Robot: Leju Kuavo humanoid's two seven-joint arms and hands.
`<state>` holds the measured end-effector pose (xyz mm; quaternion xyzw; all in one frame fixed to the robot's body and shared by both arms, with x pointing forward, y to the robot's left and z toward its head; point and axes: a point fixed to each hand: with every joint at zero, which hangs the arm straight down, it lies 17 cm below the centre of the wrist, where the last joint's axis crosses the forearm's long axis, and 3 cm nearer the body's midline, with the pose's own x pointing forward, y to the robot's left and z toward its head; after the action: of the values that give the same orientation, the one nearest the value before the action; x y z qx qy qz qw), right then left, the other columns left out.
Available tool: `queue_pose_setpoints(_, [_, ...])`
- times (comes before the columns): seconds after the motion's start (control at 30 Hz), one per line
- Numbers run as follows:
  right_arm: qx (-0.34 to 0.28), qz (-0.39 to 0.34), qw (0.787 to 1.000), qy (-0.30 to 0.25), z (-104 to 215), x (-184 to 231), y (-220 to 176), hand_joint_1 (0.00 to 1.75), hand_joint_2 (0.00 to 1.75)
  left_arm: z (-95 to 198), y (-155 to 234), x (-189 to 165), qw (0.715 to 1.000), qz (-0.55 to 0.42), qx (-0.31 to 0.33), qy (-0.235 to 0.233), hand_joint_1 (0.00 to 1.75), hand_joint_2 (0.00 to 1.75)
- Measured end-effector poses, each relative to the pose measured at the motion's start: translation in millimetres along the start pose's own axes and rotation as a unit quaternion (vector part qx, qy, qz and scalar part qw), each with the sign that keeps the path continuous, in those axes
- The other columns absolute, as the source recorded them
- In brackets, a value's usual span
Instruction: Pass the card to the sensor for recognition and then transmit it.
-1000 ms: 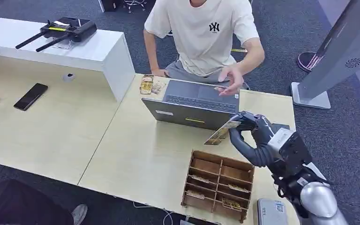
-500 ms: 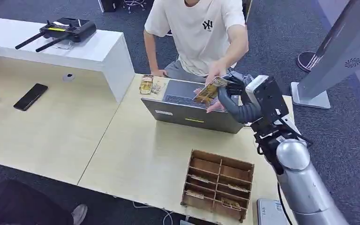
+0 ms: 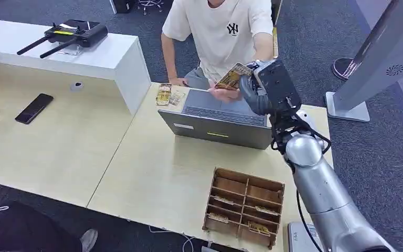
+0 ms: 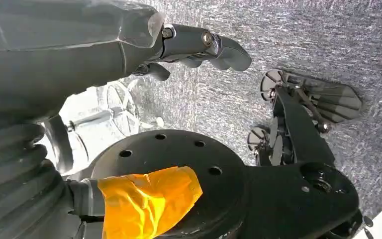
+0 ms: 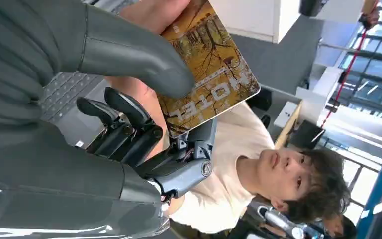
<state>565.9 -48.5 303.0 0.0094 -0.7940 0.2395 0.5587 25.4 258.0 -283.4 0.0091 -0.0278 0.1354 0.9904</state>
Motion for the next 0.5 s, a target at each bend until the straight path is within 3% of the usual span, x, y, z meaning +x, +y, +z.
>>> queue_pose_setpoints(0.03, [-0.002,0.011,1.0,0.001,-0.2,-1.4,0.0,0.17,1.75,0.0,0.0,-0.2,1.0,-0.001,0.0,0.0,0.0,1.75])
queue_pose_setpoints(0.07, [-0.005,0.025,1.0,0.002,-0.2,-3.4,-0.6,0.17,1.75,0.0,-0.1,-0.8,1.0,-0.001,0.0,0.002,0.0,1.75])
queue_pose_setpoints(0.1, [-0.007,0.041,0.999,0.002,0.0,-5.1,-0.9,0.0,1.75,0.0,0.0,-1.3,1.0,0.0,0.0,0.004,0.0,1.75])
queue_pose_setpoints(0.27, [-0.005,0.098,0.995,0.013,4.8,-19.6,3.1,0.0,1.75,0.0,-0.2,-1.5,1.0,-0.001,0.0,0.005,0.0,1.75])
queue_pose_setpoints(0.5, [0.005,0.12,0.992,0.032,17.5,-42.1,15.2,0.0,1.75,0.0,-0.2,-1.9,1.0,-0.002,0.001,0.005,0.0,1.75])
